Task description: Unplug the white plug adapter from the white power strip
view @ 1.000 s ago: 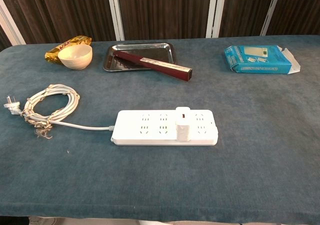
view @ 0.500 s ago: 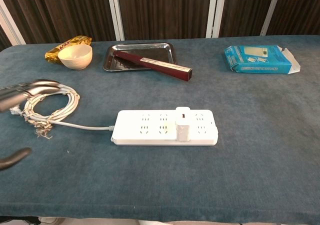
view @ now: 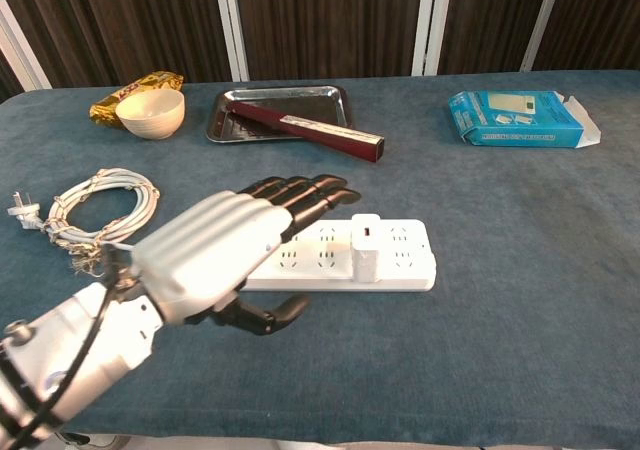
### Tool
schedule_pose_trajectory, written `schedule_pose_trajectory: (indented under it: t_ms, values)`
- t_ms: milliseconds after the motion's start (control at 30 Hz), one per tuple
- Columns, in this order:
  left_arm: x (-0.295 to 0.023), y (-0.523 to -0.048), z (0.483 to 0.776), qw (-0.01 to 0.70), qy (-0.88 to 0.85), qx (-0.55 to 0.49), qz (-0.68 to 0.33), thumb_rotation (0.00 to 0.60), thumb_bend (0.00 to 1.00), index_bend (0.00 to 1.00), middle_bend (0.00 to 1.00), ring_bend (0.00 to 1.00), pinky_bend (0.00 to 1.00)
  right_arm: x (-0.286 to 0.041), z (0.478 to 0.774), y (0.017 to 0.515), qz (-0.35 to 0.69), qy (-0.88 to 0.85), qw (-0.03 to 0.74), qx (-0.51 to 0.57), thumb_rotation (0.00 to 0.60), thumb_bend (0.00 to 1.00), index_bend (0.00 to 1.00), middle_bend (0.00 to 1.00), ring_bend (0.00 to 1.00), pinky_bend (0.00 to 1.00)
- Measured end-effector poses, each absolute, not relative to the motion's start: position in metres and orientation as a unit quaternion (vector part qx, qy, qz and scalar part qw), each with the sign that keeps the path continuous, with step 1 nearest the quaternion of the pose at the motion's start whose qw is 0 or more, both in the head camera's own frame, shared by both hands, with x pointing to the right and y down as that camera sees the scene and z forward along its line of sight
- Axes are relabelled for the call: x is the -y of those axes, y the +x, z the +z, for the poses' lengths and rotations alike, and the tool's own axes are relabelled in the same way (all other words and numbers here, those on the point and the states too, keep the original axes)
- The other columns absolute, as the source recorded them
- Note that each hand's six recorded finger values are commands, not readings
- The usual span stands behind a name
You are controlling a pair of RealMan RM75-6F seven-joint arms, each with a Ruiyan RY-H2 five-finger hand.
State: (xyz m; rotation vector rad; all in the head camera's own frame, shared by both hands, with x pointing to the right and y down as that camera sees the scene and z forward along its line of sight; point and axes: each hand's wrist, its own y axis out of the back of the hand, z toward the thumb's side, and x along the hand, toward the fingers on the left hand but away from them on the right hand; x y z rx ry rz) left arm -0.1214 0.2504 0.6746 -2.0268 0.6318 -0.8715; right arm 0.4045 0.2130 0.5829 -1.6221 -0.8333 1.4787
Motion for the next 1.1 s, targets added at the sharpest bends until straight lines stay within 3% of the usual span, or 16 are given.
schedule_pose_trajectory:
  t_ms: [300,1100]
  values:
    - [-0.235,-0.079,0.700,0.423,-0.795,-0.227,-0.371,0.600,0.38,0.00,0.00,0.00,0.09,-0.207,0.579,0.416,0.590,-0.628,0.379,0.338,0.600,0.22,0.00,0.00,0.00,0.00]
    - [-0.231,-0.041,0.730,0.439,-0.770,-0.238,-0.398,0.600,0.38,0.00,0.00,0.00,0.11,-0.207,0.569,0.426,0.586,-0.633,0.368,0.347,0.600,0.22,0.00,0.00,0.00,0.00]
